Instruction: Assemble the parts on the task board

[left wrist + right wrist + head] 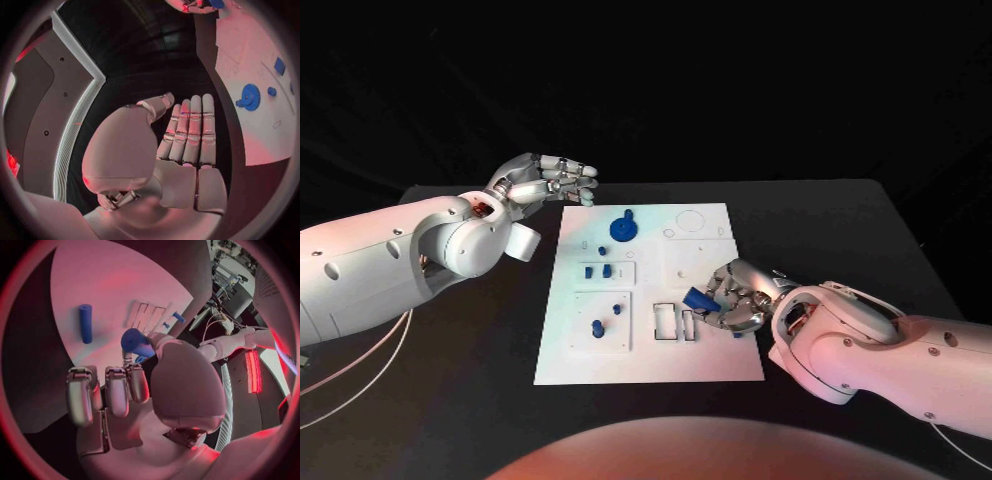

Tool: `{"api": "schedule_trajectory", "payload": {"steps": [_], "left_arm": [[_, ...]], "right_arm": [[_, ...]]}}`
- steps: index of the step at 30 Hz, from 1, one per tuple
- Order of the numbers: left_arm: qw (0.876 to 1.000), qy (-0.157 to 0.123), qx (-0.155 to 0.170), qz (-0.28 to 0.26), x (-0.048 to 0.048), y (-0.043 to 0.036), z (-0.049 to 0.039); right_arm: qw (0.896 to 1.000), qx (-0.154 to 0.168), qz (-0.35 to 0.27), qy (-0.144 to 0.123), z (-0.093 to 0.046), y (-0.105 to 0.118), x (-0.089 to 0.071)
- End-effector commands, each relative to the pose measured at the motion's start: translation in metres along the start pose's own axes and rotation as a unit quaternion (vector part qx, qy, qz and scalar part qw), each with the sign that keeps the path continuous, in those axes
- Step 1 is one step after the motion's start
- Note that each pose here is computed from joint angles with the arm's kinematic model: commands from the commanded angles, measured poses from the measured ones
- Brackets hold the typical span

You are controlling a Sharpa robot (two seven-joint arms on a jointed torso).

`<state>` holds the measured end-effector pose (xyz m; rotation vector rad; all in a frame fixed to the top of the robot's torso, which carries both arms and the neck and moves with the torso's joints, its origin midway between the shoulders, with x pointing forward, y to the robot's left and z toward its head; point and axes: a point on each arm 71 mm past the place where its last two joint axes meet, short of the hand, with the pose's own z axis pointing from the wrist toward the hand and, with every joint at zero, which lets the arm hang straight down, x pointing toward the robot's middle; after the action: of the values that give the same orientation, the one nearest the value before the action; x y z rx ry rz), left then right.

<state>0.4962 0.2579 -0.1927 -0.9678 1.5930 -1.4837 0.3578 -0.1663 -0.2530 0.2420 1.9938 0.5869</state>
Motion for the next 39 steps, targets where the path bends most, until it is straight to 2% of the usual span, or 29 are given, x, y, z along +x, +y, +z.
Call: {"api": "schedule_trajectory", "payload": {"steps": [1, 8, 14, 32, 39], "left_arm": [[1.000, 0.009, 0.002, -0.006, 0.0028, -0.0008, 0.0010], [1.000, 0.010, 0.002, -0.006, 0.0037, -0.0008, 0.0014], [1.000, 0.012, 0.001, -0.006, 0.0047, -0.0008, 0.0020], [1.000, 0.015, -0.001, -0.008, 0.0057, -0.0005, 0.0021], [1.000, 0.015, -0.001, -0.007, 0.0054, -0.0005, 0.0020]], "right_arm": [[0.999, 0.010, 0.033, 0.032, 0.003, 0.003, 0.008], [0.996, 0.018, 0.059, 0.064, 0.009, 0.011, 0.022], [0.994, 0.027, 0.071, 0.078, 0.013, 0.016, 0.030], [0.992, 0.033, 0.070, 0.097, 0.019, 0.023, 0.037], [0.993, 0.040, 0.063, 0.088, 0.021, 0.021, 0.036]]}}
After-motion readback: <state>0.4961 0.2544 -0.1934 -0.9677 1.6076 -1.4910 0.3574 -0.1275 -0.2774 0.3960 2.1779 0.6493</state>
